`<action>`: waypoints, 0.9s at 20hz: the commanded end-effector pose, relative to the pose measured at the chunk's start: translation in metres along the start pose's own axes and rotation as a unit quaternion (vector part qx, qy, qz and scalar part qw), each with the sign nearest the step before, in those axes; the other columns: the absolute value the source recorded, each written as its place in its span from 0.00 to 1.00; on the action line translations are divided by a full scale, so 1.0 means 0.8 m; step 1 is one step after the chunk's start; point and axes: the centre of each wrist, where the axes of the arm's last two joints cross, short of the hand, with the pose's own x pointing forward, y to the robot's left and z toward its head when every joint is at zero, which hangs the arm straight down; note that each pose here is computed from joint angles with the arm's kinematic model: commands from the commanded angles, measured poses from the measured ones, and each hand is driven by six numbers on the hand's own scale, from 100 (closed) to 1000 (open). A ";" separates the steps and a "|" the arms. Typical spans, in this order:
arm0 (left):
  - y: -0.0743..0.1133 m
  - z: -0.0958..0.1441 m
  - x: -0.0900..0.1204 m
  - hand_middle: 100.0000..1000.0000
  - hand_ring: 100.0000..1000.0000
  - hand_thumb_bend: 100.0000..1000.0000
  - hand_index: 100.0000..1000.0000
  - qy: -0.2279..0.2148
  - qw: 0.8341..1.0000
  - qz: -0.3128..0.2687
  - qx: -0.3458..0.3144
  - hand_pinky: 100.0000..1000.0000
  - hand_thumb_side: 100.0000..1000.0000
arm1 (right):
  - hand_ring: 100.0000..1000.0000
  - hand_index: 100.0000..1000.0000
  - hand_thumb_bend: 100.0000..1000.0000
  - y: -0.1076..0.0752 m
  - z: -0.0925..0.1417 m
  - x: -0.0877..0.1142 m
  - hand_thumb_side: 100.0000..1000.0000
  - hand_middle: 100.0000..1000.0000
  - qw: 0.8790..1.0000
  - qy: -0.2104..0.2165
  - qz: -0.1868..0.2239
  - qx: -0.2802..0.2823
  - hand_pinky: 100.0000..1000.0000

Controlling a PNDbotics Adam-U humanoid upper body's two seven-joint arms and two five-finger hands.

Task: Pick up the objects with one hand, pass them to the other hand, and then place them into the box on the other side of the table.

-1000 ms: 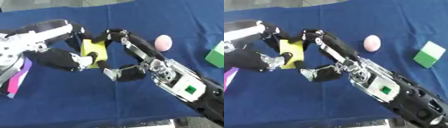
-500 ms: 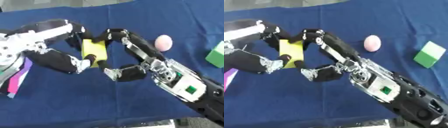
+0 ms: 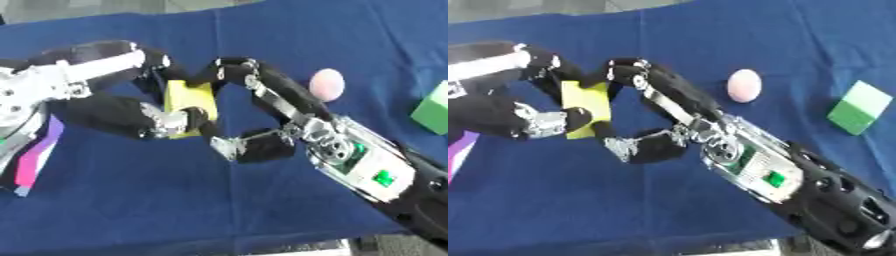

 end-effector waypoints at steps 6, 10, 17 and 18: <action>0.006 0.006 0.002 0.65 0.72 0.41 0.90 0.015 0.999 0.013 -0.046 0.81 0.68 | 0.58 0.70 0.00 -0.018 0.000 0.001 0.00 0.40 1.000 -0.001 0.022 -0.009 0.84; 0.005 0.002 0.002 0.65 0.73 0.41 0.90 0.024 0.999 0.001 -0.049 0.81 0.60 | 0.58 0.70 0.00 -0.020 -0.001 0.001 0.00 0.40 1.000 -0.002 0.021 -0.006 0.84; 0.004 -0.008 0.001 0.65 0.74 0.46 0.89 0.042 0.997 -0.039 -0.042 0.81 0.55 | 0.58 0.69 0.00 -0.023 -0.001 0.001 0.00 0.41 1.000 -0.007 0.017 -0.005 0.84; 0.004 -0.009 0.001 0.65 0.74 0.46 0.89 0.045 0.997 -0.043 -0.041 0.81 0.54 | 0.58 0.69 0.00 -0.023 -0.001 0.001 0.00 0.41 1.000 -0.008 0.018 -0.006 0.84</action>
